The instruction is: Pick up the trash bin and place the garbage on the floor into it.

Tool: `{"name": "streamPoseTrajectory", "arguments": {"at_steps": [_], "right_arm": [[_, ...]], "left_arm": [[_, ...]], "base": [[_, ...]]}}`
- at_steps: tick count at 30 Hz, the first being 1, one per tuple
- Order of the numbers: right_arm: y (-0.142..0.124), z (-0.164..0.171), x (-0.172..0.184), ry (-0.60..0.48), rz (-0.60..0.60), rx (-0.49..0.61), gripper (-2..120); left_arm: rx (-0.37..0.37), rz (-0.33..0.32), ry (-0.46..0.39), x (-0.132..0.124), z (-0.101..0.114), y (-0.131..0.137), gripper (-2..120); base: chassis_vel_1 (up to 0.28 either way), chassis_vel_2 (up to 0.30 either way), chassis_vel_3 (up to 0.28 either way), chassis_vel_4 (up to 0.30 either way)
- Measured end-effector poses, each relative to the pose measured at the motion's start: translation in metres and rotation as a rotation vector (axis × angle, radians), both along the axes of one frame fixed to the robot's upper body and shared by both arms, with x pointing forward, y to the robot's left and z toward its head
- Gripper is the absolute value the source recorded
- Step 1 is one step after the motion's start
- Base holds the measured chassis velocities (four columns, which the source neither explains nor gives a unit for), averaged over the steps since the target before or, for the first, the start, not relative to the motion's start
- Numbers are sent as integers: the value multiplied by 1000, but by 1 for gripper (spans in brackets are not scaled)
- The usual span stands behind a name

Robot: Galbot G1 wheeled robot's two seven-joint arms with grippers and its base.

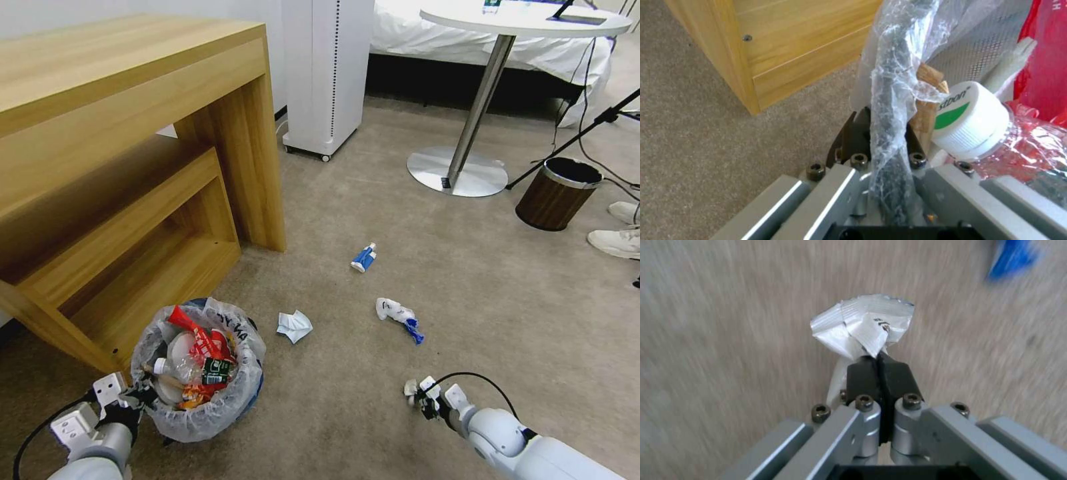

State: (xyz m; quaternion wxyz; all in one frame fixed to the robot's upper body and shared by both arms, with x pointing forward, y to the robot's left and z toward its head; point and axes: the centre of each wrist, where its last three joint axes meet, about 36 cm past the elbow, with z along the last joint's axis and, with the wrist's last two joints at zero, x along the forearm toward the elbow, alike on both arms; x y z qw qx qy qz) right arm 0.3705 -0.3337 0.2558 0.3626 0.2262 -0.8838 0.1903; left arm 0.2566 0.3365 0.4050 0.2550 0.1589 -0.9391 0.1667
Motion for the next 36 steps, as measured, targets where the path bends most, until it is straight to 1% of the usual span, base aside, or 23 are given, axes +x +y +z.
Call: {"name": "streamPoseTrajectory", "arguments": {"at_steps": [1, 3, 4, 5, 7, 9, 10, 11, 12, 13, 15, 17, 18, 20, 21, 24, 25, 28, 29, 31, 32, 34, 36], "right_arm": [[0, 0, 0, 0, 0, 0, 0], [3, 15, 5, -81, 24, 98, 0], [5, 20, 6, -110, 35, 131, 0], [5, 20, 6, -110, 35, 131, 0], [15, 39, 12, -238, 99, 288, 0], [17, 41, 12, -255, 113, 313, 0], [23, 51, 14, -325, 197, 425, 0], [28, 54, 14, -365, 247, 480, 0], [33, 57, 14, -394, 300, 529, 0], [33, 57, 14, -394, 300, 529, 0], [53, 66, 11, -441, 424, 641, 0], [60, 69, 10, -449, 455, 668, 0], [68, 74, 9, -457, 493, 700, 0], [97, 94, 8, -467, 580, 785, 0], [97, 94, 8, -467, 580, 785, 0], [141, 143, 21, -450, 636, 878, 0], [141, 143, 21, -450, 636, 878, 0], [167, 176, 29, -413, 641, 921, 0], [167, 176, 29, -413, 641, 921, 0], [199, 200, 34, -343, 660, 941, 0], [199, 200, 34, -343, 660, 941, 0], [220, 214, 47, -332, 700, 913, 0], [225, 216, 53, -326, 710, 894, 0]], "left_arm": [[0, 0, 0, 0, 0, 0, 1], [2, -3, -4, 2, 1, 1, 1], [2, -4, -5, 2, 1, 1, 1], [2, -4, -5, 2, 1, 1, 1], [2, -7, -6, 3, 2, 1, 1], [2, -8, -6, 3, 2, 1, 1], [2, -9, -6, 3, 3, 1, 1], [2, -10, -7, 4, 4, 1, 1], [2, -11, -7, 4, 4, 1, 1], [2, -11, -7, 4, 4, 1, 1], [2, -11, -10, 3, 6, 0, 1], [1, -12, -10, 3, 7, -1, 1], [0, -13, -10, 2, 8, -2, 1], [0, -17, -11, 1, 11, -4, 1], [0, -17, -11, 1, 11, -4, 1], [2, -22, -16, -1, 20, -8, 1], [2, -22, -16, -1, 20, -8, 1], [0, -24, -23, -2, 25, -11, 1], [0, -24, -23, -2, 25, -11, 1], [-3, -27, -29, -3, 29, -14, 1], [-3, -27, -29, -3, 29, -14, 1], [-4, -25, -35, -4, 31, -16, 1], [-5, -25, -36, -4, 32, -16, 1]], "base": [[0, 0, 0, 0], [0, 0, 0, 0], [0, 0, 0, 0], [0, 0, 0, 0], [0, 0, 0, 0], [0, 0, 0, 0], [0, 0, 0, 0], [0, 0, 0, 0], [0, 0, 0, 0], [0, 0, 0, 0], [0, 0, 0, 0], [0, 0, 0, 0], [0, 0, 0, 0], [0, 0, 0, 0], [0, 0, 0, 0], [0, 0, 0, 0], [0, 0, 0, 0], [0, 0, 0, 0], [0, 0, 0, 0], [0, 0, 0, 0], [0, 0, 0, 0], [0, 0, 0, 0], [0, 0, 0, 0]]}}
